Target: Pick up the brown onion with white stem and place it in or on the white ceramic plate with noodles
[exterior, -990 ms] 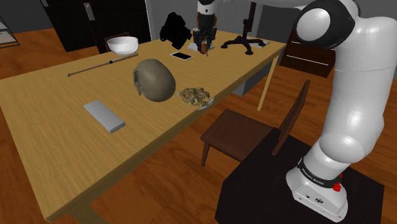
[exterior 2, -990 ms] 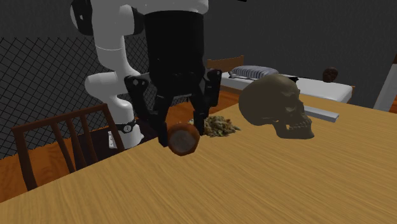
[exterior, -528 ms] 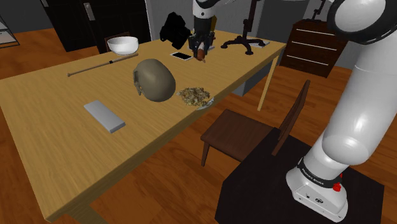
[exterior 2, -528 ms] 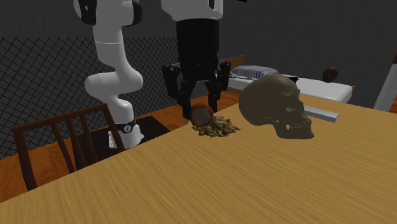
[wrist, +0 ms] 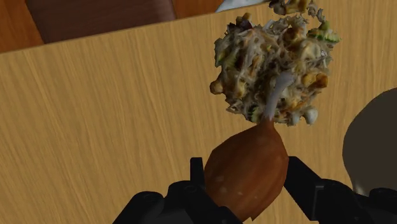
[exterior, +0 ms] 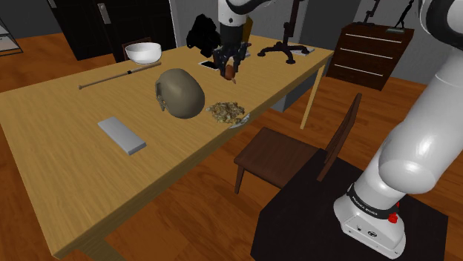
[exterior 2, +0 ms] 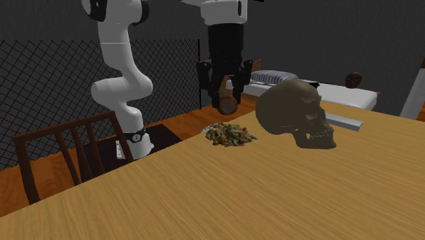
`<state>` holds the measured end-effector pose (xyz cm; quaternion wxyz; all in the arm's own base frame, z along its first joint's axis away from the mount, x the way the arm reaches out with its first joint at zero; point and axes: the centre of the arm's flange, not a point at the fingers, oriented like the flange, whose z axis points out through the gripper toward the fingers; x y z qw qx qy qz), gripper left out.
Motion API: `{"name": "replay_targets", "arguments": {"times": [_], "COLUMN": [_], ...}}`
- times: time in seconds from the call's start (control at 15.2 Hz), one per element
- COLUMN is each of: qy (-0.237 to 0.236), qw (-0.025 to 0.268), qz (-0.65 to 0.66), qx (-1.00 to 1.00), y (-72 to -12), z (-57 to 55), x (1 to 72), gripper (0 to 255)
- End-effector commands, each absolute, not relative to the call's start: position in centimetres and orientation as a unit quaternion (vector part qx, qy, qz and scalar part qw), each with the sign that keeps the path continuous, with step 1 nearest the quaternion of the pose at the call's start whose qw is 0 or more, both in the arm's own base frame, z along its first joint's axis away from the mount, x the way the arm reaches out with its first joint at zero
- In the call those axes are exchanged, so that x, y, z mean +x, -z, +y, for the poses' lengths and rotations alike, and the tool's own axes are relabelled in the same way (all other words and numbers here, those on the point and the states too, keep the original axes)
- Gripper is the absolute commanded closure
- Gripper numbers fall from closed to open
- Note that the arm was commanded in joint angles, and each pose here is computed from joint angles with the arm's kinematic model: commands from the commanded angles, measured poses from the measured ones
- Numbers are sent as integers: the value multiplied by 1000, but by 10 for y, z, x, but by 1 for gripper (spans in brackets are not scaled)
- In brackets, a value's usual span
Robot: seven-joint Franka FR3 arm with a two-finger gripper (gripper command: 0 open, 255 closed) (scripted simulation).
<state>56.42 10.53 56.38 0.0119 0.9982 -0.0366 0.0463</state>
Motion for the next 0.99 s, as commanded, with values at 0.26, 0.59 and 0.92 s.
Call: {"name": "replay_targets", "arguments": {"times": [0.26,0.59,0.92], "qy": [-46,-46,-46], "qw": [12,12,12], "qz": [-37,-37,-37], "qx": [998,998,998], "y": [-555,-528,-502], "z": [157,157,157], "x": [531,531,531], "gripper": [255,255,255]}}
